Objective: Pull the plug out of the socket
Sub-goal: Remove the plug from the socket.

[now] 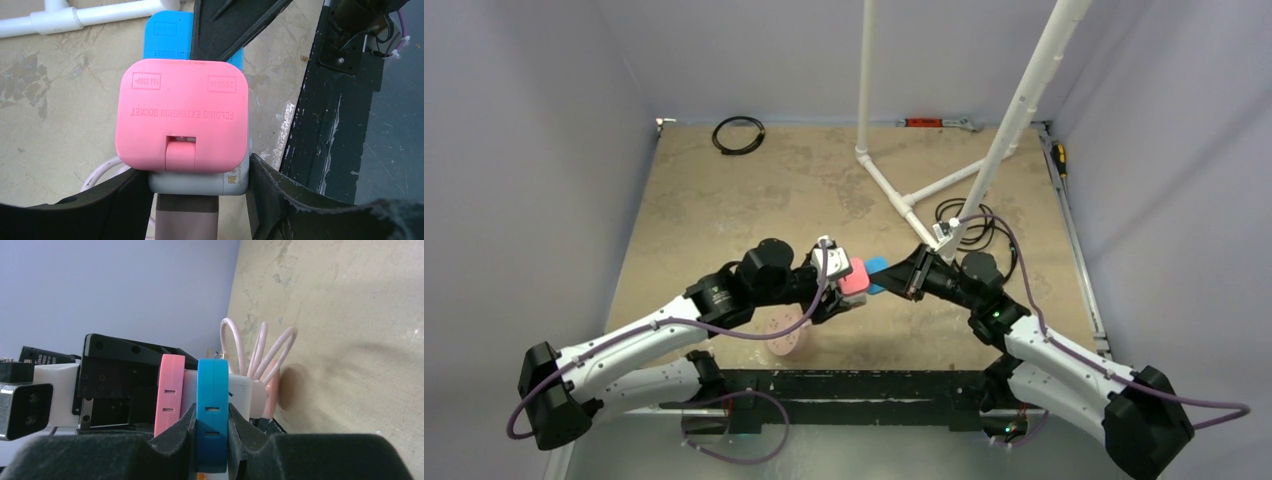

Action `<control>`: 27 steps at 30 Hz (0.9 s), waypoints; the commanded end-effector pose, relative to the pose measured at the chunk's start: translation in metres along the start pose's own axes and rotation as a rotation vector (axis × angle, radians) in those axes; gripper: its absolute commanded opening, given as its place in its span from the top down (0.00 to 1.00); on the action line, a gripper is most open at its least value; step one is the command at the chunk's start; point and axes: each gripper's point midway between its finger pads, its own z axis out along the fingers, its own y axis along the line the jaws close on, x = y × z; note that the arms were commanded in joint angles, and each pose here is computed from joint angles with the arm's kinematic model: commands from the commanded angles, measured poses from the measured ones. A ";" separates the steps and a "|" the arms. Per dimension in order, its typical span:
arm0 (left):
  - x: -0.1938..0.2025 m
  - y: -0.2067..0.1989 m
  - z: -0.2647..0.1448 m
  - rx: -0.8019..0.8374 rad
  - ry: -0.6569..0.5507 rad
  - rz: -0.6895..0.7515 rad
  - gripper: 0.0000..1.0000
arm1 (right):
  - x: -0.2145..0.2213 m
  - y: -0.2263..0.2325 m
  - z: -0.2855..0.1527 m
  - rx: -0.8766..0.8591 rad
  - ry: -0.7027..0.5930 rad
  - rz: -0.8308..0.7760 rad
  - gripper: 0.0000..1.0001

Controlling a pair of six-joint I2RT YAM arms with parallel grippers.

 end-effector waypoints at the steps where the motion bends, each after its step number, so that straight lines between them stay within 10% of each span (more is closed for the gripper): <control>1: -0.032 0.006 -0.018 -0.023 -0.120 0.004 1.00 | -0.012 -0.006 0.003 -0.015 -0.063 -0.021 1.00; 27: -0.004 0.019 0.002 -0.068 0.006 -0.009 1.00 | -0.041 0.050 0.003 -0.025 -0.108 -0.184 1.00</control>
